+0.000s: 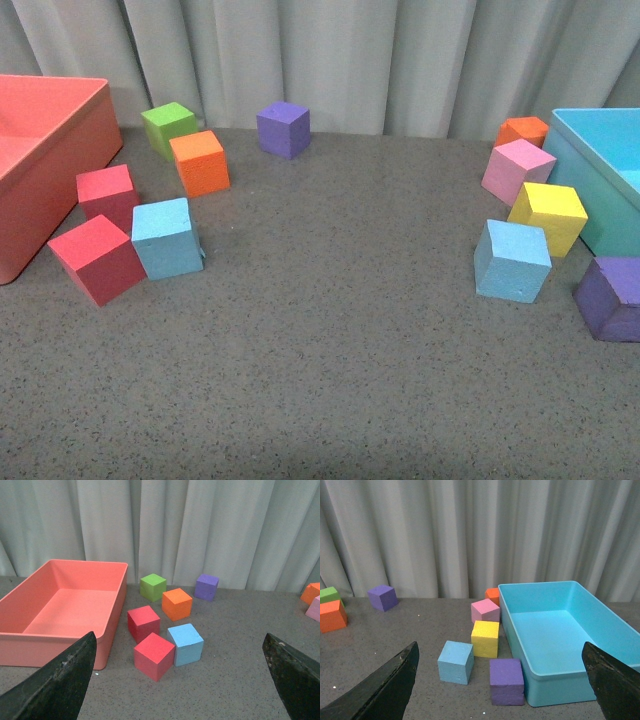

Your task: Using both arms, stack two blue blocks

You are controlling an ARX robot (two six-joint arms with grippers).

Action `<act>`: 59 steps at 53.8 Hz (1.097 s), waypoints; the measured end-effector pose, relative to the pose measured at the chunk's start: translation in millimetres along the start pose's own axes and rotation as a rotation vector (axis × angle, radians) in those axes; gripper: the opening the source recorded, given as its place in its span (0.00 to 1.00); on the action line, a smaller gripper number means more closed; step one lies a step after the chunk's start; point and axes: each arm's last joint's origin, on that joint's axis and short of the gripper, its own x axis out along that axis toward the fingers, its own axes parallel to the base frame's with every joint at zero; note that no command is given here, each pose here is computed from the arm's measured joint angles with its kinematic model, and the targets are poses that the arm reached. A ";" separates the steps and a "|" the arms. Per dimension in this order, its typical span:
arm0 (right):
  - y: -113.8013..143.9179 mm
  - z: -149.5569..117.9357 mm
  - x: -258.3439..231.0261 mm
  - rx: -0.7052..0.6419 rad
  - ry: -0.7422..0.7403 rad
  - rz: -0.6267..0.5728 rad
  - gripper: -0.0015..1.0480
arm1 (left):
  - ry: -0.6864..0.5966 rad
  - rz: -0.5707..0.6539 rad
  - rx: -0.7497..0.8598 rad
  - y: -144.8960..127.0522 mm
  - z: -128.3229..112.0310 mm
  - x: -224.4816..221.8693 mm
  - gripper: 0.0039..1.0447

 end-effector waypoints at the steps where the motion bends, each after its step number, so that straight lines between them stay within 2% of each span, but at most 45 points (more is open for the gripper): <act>1: 0.0 0.0 0.0 0.000 0.000 0.000 0.91 | 0.000 0.000 0.000 0.0 0.0 0.0 0.94; 38: 0.0 0.0 0.0 0.000 0.000 0.000 0.91 | 0.000 0.000 0.000 0.0 0.0 0.0 0.94; 39: 1.9 -2.9 11.2 -0.118 0.167 -0.261 0.91 | 0.000 0.001 0.000 0.0 0.0 0.0 0.94; 49: 10.5 14.4 62.3 -0.039 0.227 -0.162 0.91 | 0.000 0.001 0.000 0.0 0.0 0.0 0.94; 59: 28.4 6.0 145.4 0.089 0.483 -0.099 0.91 | 0.000 0.001 0.000 0.0 0.0 0.0 0.94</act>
